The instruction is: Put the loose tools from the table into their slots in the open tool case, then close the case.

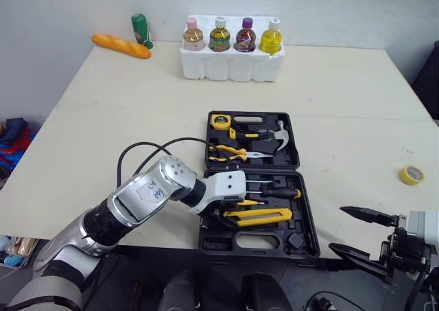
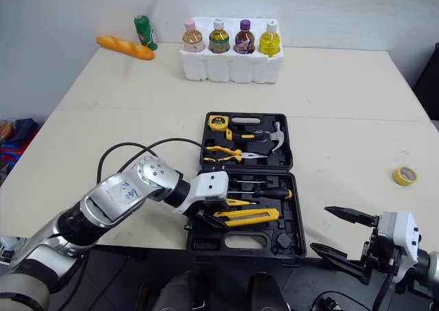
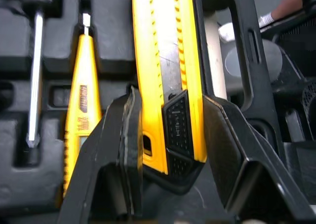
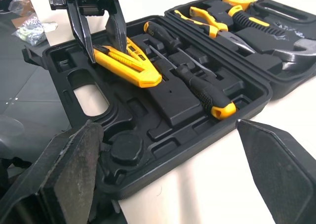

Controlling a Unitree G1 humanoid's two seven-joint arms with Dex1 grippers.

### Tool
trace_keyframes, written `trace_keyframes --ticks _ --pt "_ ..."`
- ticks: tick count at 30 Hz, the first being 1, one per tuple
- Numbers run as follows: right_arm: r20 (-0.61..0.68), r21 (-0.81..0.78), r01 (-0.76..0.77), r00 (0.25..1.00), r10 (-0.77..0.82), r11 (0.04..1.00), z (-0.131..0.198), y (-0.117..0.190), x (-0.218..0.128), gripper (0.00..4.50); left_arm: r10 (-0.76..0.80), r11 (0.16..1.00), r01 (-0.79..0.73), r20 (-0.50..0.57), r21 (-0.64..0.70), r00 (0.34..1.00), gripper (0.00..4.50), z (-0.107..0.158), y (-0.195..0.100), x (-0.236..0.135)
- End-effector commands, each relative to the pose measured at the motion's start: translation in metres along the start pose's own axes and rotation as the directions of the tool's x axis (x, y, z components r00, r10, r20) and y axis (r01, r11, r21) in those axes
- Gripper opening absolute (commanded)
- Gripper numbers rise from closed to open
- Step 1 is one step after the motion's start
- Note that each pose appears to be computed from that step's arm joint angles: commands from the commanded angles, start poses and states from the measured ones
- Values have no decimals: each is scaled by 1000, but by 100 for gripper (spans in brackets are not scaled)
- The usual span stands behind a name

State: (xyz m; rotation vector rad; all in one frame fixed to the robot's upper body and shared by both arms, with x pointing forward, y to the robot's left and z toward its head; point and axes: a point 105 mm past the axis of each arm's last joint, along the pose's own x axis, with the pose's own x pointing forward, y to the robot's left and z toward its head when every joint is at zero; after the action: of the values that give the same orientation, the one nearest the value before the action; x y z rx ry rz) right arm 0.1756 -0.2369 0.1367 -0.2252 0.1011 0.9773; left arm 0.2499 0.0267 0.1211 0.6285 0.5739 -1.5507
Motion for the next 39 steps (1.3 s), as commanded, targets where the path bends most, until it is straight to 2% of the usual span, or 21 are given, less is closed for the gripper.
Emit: trace_keyframes --ticks 1,10,18,19,20,22,24,25,33,38,39 --pt "25 -26 -43 999 43 999 9 0 10 450 -1 1000 1 4 8 1000 135 1 -4 11" --pt "31 -33 -27 999 28 999 16 -4 14 450 36 999 -36 -1 -4 999 135 -1 1 13" --pt "38 -44 -5 999 6 999 22 -6 17 450 41 998 -39 -21 54 999 135 0 4 8" --pt "41 -42 -1 999 3 999 22 -5 17 450 30 998 -29 -22 61 999 236 0 3 8" --pt "41 -41 0 999 2 999 23 -5 17 450 14 997 -12 -21 72 1000 257 1 1 7" --pt "40 -40 3 999 -1 999 23 -4 18 450 23 996 -24 13 81 1000 359 8 4 5" --pt "39 -40 6 999 -4 999 22 -3 18 450 31 995 -34 31 97 999 435 11 6 5" --pt "41 -40 10 999 -8 999 22 -3 18 450 20 994 -25 44 105 999 444 14 4 4" --pt "49 -56 31 998 -29 998 26 -9 21 450 -47 984 10 199 180 979 444 35 1 -9" --pt "44 -61 44 998 -41 997 25 -12 16 450 -99 945 -46 419 323 902 444 51 -1 -29" --pt "41 -63 43 998 -41 997 25 -12 15 450 -121 933 -55 451 357 884 419 53 -3 -31"
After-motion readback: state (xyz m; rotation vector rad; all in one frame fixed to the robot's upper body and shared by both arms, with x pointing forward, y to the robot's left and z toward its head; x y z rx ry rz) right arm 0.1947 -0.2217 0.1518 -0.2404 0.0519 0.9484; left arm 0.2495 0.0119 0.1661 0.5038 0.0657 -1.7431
